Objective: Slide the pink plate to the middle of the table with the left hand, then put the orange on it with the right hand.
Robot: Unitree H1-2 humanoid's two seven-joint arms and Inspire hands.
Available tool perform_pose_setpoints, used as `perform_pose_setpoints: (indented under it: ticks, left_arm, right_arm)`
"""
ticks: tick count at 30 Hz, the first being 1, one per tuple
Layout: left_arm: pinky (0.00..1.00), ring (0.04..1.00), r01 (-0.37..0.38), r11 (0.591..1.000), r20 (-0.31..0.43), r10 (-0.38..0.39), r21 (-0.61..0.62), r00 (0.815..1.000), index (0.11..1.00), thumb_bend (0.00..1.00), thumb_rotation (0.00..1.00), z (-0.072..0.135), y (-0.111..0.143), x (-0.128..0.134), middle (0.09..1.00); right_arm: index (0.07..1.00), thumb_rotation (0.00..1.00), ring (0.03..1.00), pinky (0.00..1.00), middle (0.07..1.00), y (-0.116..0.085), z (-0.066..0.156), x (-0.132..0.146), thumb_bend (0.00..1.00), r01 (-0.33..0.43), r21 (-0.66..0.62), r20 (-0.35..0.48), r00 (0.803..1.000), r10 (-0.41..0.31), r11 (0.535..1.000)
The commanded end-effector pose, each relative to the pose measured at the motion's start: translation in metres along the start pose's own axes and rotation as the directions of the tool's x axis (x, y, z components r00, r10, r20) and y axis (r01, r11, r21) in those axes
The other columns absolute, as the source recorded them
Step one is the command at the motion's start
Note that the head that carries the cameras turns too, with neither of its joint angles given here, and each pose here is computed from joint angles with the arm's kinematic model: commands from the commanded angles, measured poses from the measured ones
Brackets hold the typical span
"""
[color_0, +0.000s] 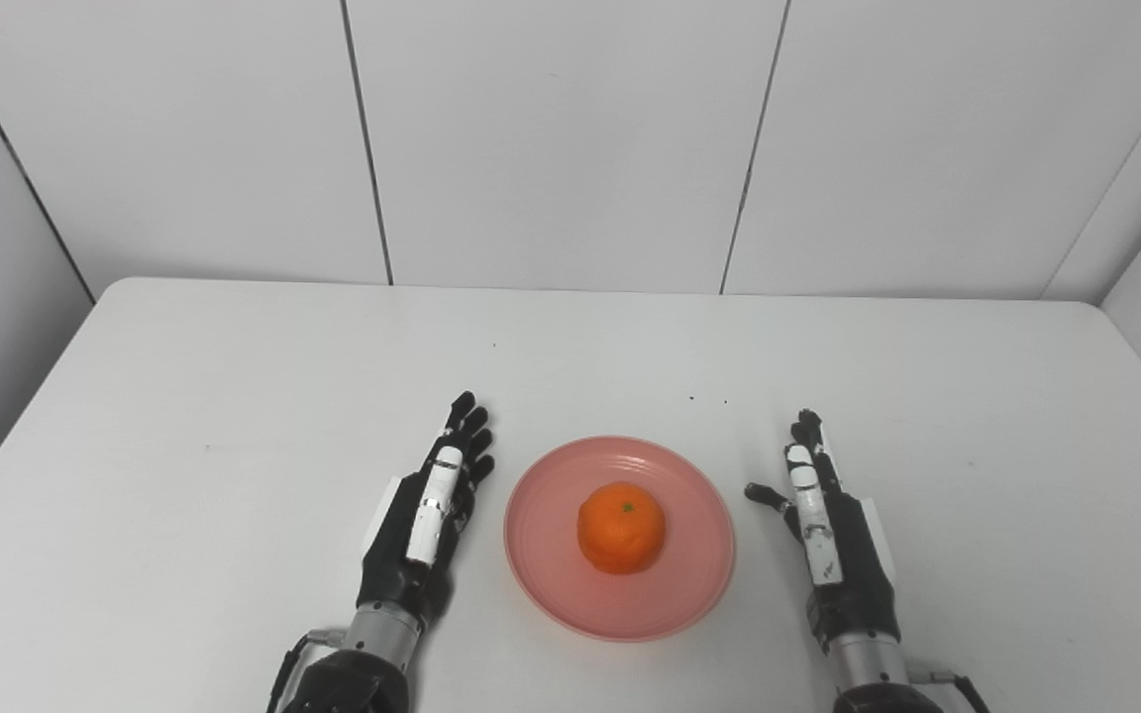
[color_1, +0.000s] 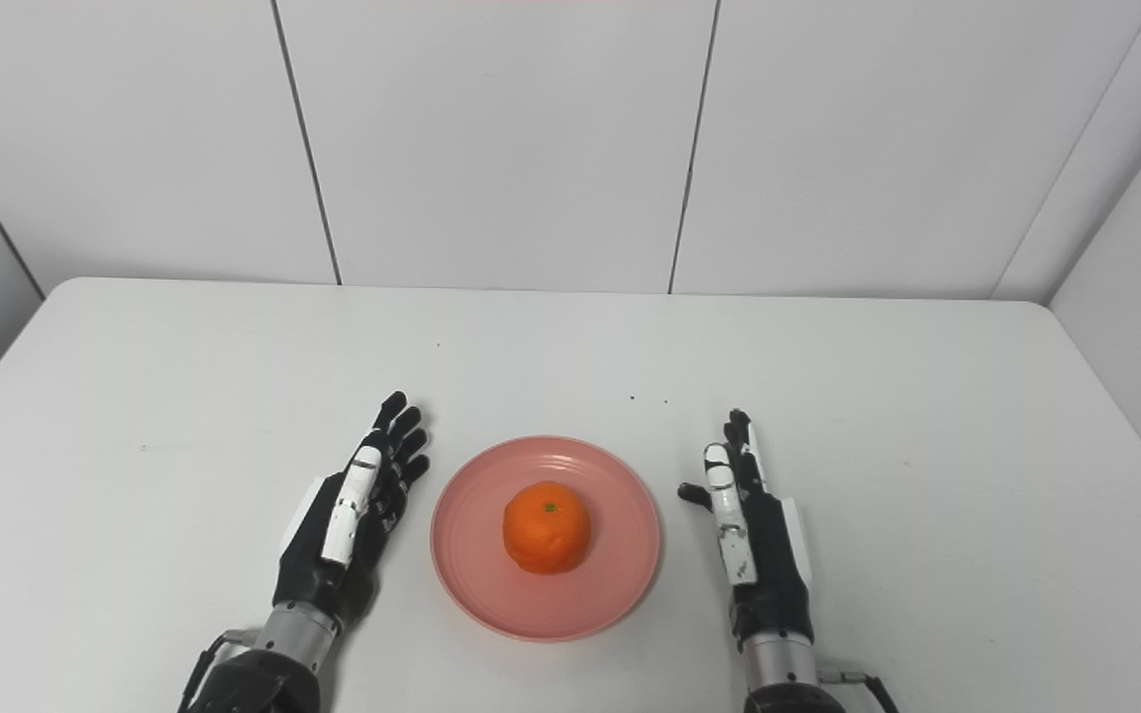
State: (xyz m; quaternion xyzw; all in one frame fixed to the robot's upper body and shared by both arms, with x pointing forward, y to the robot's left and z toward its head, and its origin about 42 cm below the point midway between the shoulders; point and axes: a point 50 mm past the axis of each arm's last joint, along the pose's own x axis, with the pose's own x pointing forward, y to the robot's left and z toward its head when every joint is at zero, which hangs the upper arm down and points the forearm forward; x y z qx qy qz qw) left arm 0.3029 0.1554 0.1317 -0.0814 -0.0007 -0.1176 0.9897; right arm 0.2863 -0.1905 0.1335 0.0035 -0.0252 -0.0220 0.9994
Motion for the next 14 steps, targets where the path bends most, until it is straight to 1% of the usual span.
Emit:
perform_pose_setpoints:
  ticks: [1,12,14]
  left_arm:
    - [1.00,1.000,-0.004,1.000,0.029,0.004,0.012,1.000,1.000,0.39,1.00,0.0037,-0.0047,-0.0025,1.000]
    - [1.00,1.000,-0.012,1.000,0.036,0.012,0.016,0.999,1.000,0.38,1.00,0.0035,-0.0060,-0.0029,1.000]
    - [1.00,1.000,-0.010,1.000,0.040,0.010,0.014,0.999,1.000,0.38,1.00,0.0037,-0.0060,-0.0027,1.000]
  right_arm:
    - [1.000,1.00,0.999,1.00,1.000,0.0029,0.0095,0.0006,0.21,0.002,0.017,0.030,1.000,-0.003,1.000]
    - [0.999,1.00,0.996,1.00,0.997,0.0039,0.0104,0.0000,0.21,0.002,0.030,0.040,0.999,-0.003,1.000]
    - [0.999,1.00,0.995,1.00,0.997,0.0039,0.0107,-0.0005,0.22,0.003,0.034,0.037,0.999,-0.004,0.999]
